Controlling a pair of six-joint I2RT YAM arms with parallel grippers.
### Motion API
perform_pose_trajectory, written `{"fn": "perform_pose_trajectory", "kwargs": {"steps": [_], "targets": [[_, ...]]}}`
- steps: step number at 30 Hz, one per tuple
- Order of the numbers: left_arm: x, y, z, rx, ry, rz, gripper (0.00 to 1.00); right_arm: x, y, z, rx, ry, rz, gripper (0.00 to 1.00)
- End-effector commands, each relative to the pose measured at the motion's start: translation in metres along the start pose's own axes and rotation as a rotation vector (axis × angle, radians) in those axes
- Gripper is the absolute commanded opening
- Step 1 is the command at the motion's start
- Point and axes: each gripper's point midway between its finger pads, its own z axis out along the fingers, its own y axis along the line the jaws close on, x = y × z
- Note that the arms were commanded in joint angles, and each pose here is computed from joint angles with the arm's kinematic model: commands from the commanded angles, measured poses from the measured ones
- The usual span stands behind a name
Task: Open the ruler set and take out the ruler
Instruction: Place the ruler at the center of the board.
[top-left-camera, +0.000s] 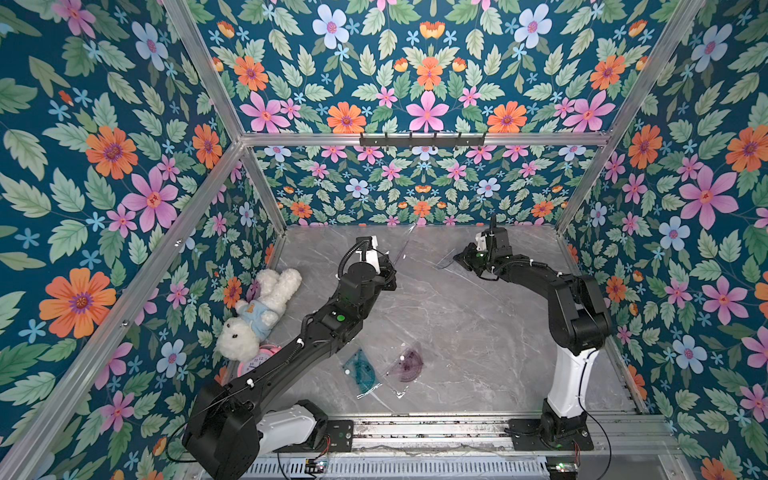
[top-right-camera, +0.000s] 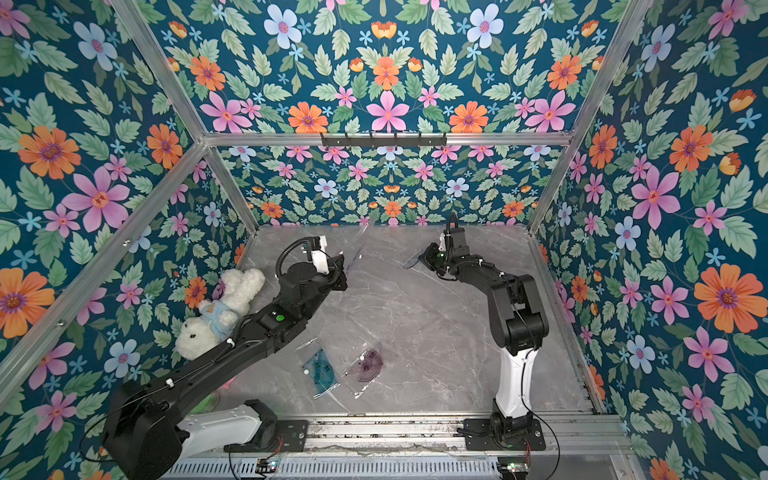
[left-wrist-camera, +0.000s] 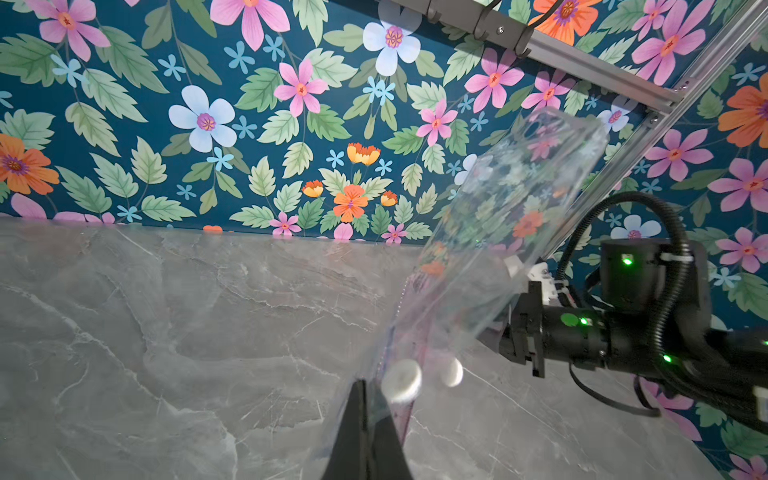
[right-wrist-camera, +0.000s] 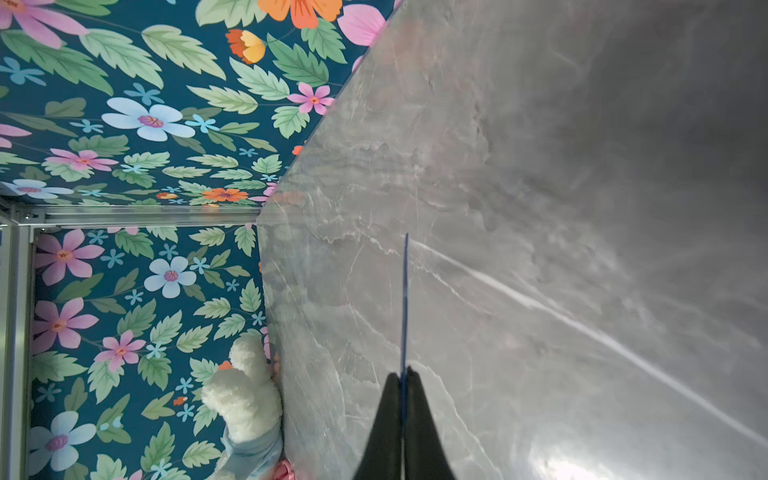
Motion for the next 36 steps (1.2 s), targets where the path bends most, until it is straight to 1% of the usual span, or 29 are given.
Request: {"fn": "perform_pose_trajectory", "kwargs": {"steps": [1, 4, 6, 9, 12, 14, 16, 18, 20, 22, 24, 27, 29, 31, 33, 36], "targets": [[-0.001, 0.003, 0.001, -0.006, 0.011, 0.014, 0.00, -0.004, 0.005, 0.014, -0.021, 0.025, 0.020, 0.00], [-0.002, 0.001, 0.006, 0.000, 0.016, 0.021, 0.00, -0.004, 0.000, 0.027, -0.024, 0.050, 0.042, 0.00], [-0.002, 0.000, 0.008, 0.009, 0.018, 0.020, 0.00, -0.003, -0.005, 0.032, -0.019, 0.055, 0.052, 0.02], [-0.001, -0.002, 0.012, 0.018, 0.022, 0.017, 0.00, -0.002, -0.017, 0.036, 0.003, 0.049, 0.063, 0.03], [0.003, -0.002, 0.014, 0.019, 0.032, 0.015, 0.00, -0.001, -0.030, 0.036, 0.017, 0.046, 0.085, 0.08], [0.006, -0.002, 0.015, 0.021, 0.039, 0.010, 0.00, 0.000, -0.035, 0.035, 0.019, 0.046, 0.096, 0.14], [0.009, -0.003, 0.017, 0.024, 0.047, 0.008, 0.00, 0.002, -0.040, 0.033, 0.027, 0.043, 0.098, 0.28], [0.012, -0.003, 0.020, 0.026, 0.055, 0.007, 0.00, 0.002, -0.046, 0.026, 0.048, 0.025, 0.095, 0.38], [0.016, -0.004, 0.023, 0.028, 0.065, 0.007, 0.00, 0.003, -0.052, 0.016, 0.077, -0.001, 0.085, 0.46], [0.023, -0.005, 0.029, 0.035, 0.078, 0.006, 0.00, 0.005, -0.053, 0.003, 0.100, -0.027, 0.067, 0.50], [0.031, -0.008, 0.035, 0.050, 0.093, 0.006, 0.00, 0.005, -0.047, -0.012, 0.110, -0.052, 0.038, 0.50], [0.043, -0.012, 0.045, 0.072, 0.120, 0.007, 0.00, 0.015, -0.022, -0.039, 0.107, -0.071, -0.038, 0.49], [0.049, -0.015, 0.051, 0.084, 0.133, 0.005, 0.00, 0.027, 0.007, -0.058, 0.081, -0.076, -0.115, 0.45], [0.054, -0.018, 0.057, 0.091, 0.143, 0.006, 0.00, 0.042, 0.040, -0.079, 0.041, -0.076, -0.183, 0.38], [0.057, -0.021, 0.062, 0.100, 0.151, 0.007, 0.00, 0.053, 0.074, -0.103, -0.009, -0.095, -0.232, 0.34], [0.062, -0.027, 0.071, 0.117, 0.161, 0.009, 0.00, 0.074, 0.112, -0.123, -0.083, -0.092, -0.282, 0.28]]}}
